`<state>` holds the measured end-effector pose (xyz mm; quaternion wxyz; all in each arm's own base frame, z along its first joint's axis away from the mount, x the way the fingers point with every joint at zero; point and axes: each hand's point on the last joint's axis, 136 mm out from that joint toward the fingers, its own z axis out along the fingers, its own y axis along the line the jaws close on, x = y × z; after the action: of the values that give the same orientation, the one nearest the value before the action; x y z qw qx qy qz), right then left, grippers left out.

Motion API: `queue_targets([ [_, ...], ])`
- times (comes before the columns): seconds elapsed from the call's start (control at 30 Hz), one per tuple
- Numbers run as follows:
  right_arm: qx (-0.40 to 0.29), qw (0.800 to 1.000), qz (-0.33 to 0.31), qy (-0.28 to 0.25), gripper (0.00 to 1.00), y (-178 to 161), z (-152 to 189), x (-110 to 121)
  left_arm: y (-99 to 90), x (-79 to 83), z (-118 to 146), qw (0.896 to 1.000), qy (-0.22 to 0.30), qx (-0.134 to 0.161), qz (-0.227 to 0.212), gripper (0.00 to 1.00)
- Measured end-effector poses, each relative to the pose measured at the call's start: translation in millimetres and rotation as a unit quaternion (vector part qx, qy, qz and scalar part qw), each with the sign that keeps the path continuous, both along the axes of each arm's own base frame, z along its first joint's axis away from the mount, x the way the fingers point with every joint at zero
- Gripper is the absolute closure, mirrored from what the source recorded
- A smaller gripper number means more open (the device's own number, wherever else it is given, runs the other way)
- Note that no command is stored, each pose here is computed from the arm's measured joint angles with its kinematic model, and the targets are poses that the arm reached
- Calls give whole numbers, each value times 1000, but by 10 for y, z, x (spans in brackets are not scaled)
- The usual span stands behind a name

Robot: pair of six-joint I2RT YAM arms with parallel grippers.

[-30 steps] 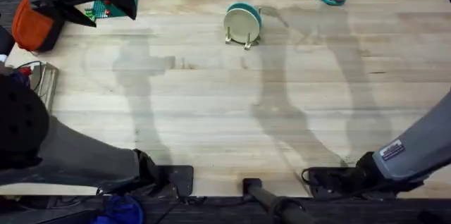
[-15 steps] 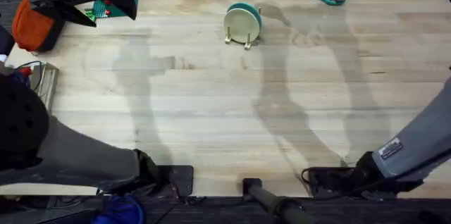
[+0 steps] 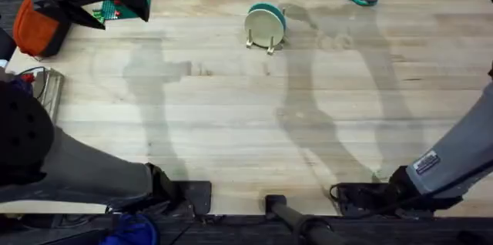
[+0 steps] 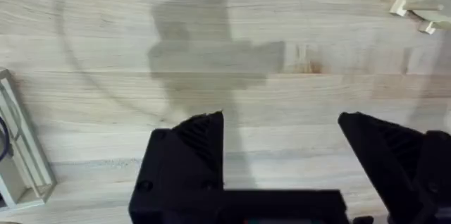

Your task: Pick up the plates from the table one by one and place each into a slot on the dish rack.

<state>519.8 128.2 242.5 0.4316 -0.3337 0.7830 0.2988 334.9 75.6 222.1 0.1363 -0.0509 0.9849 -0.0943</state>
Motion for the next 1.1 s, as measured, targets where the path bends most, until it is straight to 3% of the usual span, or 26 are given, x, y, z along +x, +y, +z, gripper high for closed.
queue_targets([
  [0.37, -103, 992, 74, 5, 973, 338, -360, -332, 0, 0, 0, 1000, 0, 0, 0, 7],
  [0.53, -149, 986, 77, 6, 972, 309, -411, -421, 0, 0, 0, 1000, 0, 0, 0, 7],
  [1.1, -202, 973, 97, -53, 972, 408, -351, -387, 0, 0, 0, 1000, 0, 0, 0, 6],
])
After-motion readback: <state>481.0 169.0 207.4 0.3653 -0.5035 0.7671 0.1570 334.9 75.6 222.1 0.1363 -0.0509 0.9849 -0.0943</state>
